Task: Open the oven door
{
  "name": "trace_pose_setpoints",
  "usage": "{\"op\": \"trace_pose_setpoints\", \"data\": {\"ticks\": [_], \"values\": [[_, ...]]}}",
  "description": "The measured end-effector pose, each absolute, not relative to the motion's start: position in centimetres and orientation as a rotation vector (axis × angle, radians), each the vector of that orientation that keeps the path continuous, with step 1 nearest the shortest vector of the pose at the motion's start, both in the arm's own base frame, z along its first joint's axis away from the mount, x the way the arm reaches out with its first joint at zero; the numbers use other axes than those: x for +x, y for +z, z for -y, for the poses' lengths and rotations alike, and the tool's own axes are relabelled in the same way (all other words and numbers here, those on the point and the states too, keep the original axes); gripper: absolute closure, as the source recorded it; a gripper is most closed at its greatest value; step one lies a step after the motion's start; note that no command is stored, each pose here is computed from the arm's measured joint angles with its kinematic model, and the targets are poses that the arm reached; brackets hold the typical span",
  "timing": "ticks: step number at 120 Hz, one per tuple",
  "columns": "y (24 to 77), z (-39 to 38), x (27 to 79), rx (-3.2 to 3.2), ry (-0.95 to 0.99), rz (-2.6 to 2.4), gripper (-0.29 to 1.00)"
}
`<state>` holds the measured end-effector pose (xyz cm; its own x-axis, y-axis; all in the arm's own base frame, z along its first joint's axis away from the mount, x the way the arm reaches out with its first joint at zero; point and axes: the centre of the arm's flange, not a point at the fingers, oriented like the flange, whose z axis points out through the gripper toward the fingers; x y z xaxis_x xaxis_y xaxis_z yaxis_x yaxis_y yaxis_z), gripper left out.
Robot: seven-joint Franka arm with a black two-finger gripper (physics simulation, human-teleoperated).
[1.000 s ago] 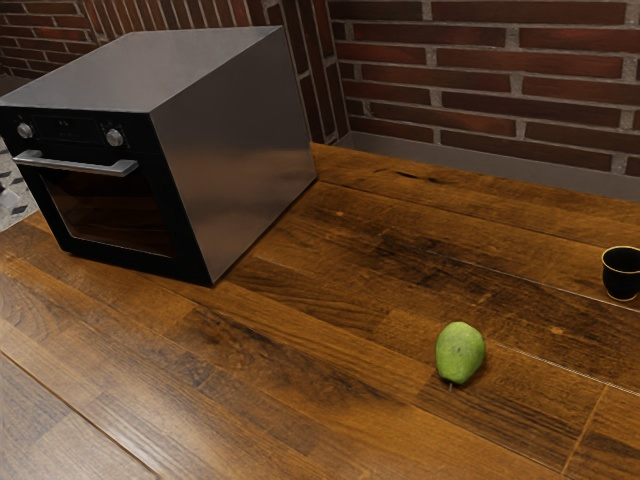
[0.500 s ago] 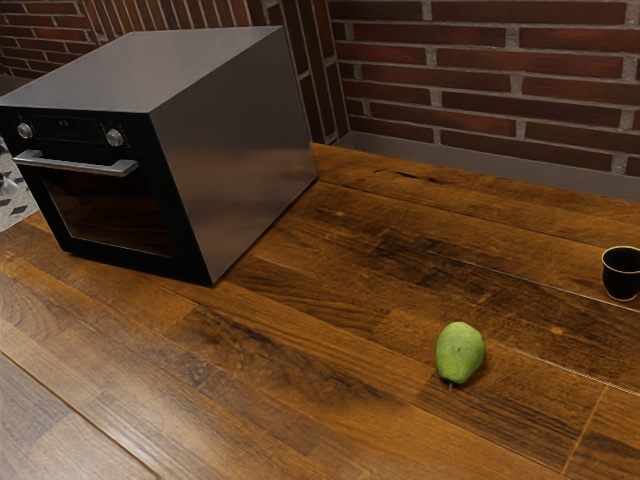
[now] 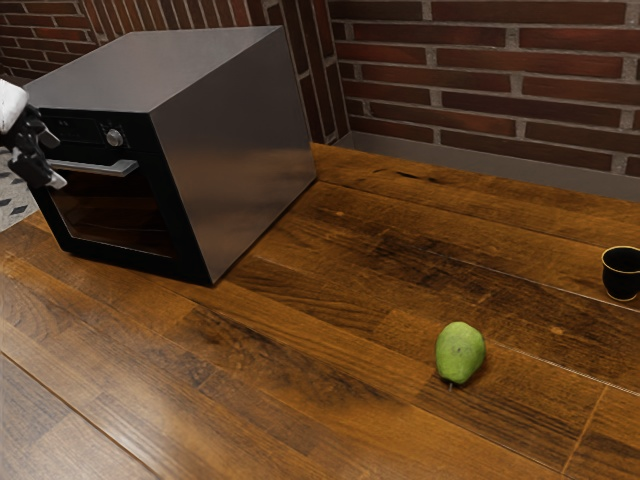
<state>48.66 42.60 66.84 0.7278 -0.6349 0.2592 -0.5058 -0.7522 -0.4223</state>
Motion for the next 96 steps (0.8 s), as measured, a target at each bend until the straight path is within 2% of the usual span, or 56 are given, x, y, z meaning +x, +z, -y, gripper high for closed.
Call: {"op": "trace_pose_setpoints", "data": {"ticks": [96], "values": [[62.1, -44.3, 51.4, -2.596, -0.521, -1.009, -0.01]]}}
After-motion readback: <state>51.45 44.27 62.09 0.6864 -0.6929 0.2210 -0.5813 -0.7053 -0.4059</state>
